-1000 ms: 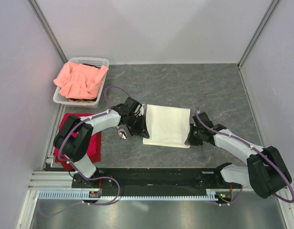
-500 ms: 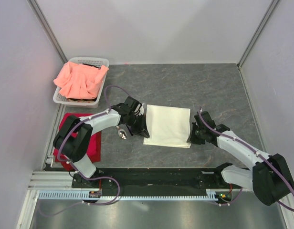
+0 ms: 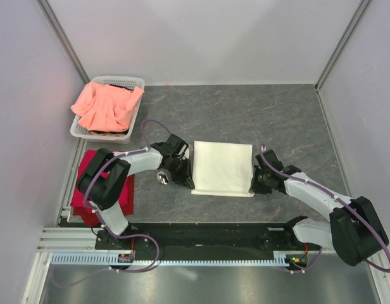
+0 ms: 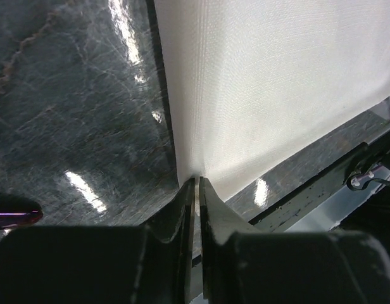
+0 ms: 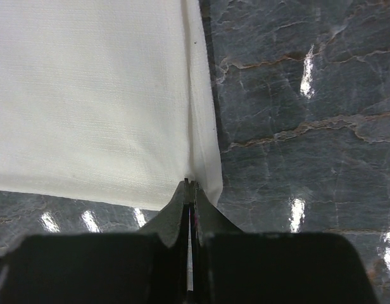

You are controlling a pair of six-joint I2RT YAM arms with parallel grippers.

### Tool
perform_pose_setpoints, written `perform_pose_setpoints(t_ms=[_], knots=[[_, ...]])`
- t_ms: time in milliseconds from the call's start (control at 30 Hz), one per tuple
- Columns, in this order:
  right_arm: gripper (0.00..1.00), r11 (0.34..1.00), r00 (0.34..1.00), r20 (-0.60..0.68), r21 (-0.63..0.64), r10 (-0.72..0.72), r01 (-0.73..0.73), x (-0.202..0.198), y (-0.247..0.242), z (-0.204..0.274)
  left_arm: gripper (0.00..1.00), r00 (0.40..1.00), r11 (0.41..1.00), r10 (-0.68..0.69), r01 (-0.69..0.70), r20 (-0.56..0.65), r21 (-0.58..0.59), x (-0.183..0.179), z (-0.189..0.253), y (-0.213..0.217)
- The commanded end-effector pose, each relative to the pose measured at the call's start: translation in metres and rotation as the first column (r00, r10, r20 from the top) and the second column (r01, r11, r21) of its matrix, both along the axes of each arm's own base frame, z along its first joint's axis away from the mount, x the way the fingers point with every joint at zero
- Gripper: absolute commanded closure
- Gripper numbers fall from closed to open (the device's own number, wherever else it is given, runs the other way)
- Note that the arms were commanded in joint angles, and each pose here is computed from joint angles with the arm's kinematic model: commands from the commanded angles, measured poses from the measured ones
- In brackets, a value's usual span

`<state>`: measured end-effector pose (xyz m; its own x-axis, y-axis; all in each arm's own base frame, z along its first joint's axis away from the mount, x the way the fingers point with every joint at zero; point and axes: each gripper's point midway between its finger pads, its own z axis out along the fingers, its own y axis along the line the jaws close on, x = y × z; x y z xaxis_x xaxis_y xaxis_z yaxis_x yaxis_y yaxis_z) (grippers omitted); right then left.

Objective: Fold the napkin into a case and place the utensils inside
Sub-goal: Pick up the top corner of the square-folded napkin from the center of the board.

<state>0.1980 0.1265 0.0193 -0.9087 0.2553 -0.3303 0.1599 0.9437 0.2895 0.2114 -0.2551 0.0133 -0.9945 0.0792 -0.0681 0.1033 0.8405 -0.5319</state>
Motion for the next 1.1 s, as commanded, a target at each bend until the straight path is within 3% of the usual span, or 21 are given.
perform_pose_setpoints(t_ms=[0, 300, 600, 900, 1067], knots=[[1.0, 0.997, 0.999, 0.037, -0.077, 0.005, -0.002, 0.007, -0.012, 0.01, 0.86, 0.999, 1.0, 0.004, -0.005, 0.038, 0.027, -0.002, -0.002, 0.007], [1.0, 1.0, 0.996, 0.087, 0.017, -0.019, 0.018, 0.011, 0.0, 0.029, 0.85, 0.999, 0.999, -0.027, 0.028, 0.037, -0.02, -0.02, 0.013, -0.008], [1.0, 0.996, 0.996, 0.09, 0.079, 0.022, -0.029, 0.017, 0.016, 0.039, 0.82, 0.994, 0.998, 0.007, 0.0, 0.112, -0.067, -0.006, 0.044, -0.015], [1.0, 0.984, 0.987, 0.147, 0.155, 0.067, -0.09, 0.056, 0.048, 0.066, 0.86, 1.0, 0.996, 0.003, -0.003, 0.0, -0.091, -0.032, 0.01, -0.013], [1.0, 0.97, 0.983, 0.143, 0.195, 0.118, -0.144, 0.084, 0.079, 0.066, 0.87, 1.0, 0.996, 0.026, -0.026, -0.003, -0.082, -0.034, 0.001, -0.009]])
